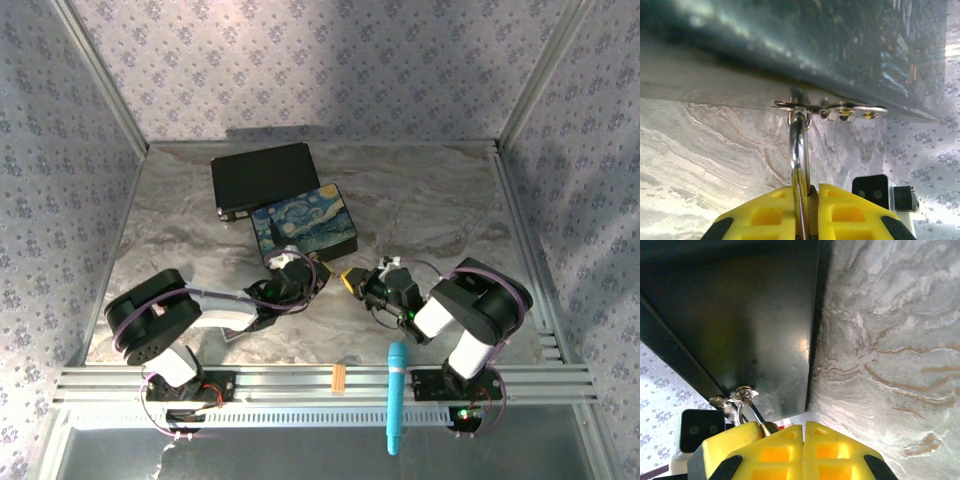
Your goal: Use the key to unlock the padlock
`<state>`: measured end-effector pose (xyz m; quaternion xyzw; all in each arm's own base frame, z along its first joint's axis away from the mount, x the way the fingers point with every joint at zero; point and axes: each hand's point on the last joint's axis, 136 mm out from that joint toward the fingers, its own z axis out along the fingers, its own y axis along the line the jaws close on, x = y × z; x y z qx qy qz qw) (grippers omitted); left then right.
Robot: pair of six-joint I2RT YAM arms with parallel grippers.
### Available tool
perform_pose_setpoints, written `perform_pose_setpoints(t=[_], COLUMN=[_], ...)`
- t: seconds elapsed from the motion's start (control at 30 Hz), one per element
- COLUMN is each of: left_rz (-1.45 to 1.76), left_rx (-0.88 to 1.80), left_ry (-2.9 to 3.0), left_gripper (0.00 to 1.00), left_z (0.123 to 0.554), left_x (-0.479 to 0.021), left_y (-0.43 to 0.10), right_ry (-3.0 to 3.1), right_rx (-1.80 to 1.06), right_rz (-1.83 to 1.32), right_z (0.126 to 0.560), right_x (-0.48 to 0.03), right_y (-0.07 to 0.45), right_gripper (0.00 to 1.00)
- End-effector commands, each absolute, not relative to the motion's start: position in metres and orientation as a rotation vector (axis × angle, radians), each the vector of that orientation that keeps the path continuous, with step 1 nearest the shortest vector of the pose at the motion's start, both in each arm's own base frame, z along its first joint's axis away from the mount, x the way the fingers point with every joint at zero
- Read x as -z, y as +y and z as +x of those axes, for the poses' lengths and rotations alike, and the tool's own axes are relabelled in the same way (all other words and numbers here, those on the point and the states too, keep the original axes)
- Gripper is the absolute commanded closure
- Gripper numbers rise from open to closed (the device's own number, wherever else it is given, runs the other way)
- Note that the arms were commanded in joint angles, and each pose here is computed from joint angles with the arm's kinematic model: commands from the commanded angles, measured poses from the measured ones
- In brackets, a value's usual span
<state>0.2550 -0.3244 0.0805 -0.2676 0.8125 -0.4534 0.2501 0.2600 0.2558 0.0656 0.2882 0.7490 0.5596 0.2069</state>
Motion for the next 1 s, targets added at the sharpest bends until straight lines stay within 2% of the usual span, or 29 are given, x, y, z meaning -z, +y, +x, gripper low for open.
perform_pose_setpoints(t=[0.0,0.23,0.67,0.97], left_rz=[-0.755,-0.735,-0.761,-0.714], left_rx=[1.267,1.19,1.154,1.051], left_ry=[2.304,2.286,2.318,2.445], left_gripper=[0.88,0.84,0.89,0.8], left_z=[0.243,0.248,0.24,0.233], left_x=[-0.071,-0.074,-0.056,-0.037], left_y=[-0.338,-0.338,-0.327,-0.328], right_ry=[2.041,2.043,2.136,2.26], right_rx=[-1.716,-1.714,-1.52,-1.397], right_rz=[0.725,0.778,0.831,0.71], right_z=[0.245,0.233,0.233,0.22], right_x=[-0.094,-0.088,-0.059,-0.048], right_y=[0.285,0.292,0.252,0.237], right_gripper=[1.0,1.0,1.0,1.0])
